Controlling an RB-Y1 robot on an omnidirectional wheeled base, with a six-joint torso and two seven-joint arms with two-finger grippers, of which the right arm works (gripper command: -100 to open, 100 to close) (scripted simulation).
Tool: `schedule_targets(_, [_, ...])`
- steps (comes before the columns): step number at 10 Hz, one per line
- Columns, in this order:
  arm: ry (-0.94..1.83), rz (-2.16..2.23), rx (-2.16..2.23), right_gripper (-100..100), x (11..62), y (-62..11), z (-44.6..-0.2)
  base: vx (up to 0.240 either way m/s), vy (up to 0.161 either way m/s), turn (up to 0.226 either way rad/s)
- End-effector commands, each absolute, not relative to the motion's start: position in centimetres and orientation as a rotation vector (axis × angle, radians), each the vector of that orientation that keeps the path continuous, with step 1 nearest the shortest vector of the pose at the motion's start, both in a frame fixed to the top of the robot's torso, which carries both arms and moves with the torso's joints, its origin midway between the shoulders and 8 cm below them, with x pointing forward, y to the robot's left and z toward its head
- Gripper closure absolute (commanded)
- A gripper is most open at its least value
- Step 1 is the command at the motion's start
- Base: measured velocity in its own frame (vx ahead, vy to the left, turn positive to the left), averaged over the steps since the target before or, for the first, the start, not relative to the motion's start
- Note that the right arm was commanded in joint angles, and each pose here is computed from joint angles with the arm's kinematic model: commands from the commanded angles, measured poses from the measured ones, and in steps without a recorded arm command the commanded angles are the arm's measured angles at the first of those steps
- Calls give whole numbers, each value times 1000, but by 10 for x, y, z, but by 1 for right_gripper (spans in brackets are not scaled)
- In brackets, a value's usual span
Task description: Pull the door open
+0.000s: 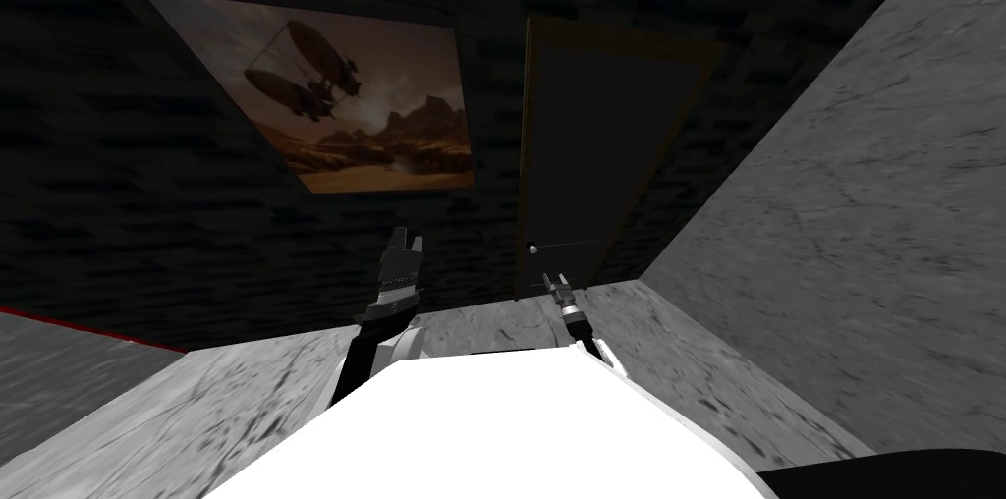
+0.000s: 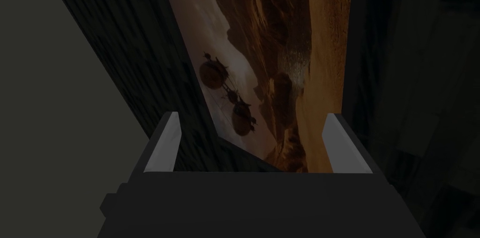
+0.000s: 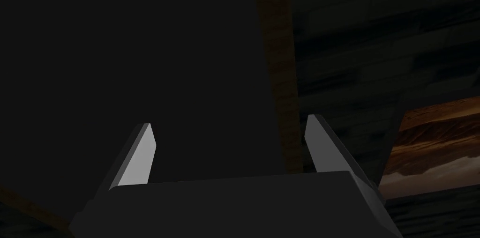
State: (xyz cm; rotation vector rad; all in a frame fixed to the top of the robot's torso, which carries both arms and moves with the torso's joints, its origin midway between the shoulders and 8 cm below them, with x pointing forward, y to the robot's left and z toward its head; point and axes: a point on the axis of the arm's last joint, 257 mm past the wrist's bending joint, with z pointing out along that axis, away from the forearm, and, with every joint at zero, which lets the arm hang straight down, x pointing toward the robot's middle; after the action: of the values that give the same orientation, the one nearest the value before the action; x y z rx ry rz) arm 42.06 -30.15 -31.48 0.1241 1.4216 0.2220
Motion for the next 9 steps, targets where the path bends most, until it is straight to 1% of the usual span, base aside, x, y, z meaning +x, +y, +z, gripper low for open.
schedule_targets(1, [1440,197,103,-100,419,-302,-324,83,-1,18])
schedule_targets(4, [1489,138,50,-100,413,-305,-350,130,10,25])
schedule_targets(9, [1544,74,-13,-100,405,-307,-378,116,-10,17])
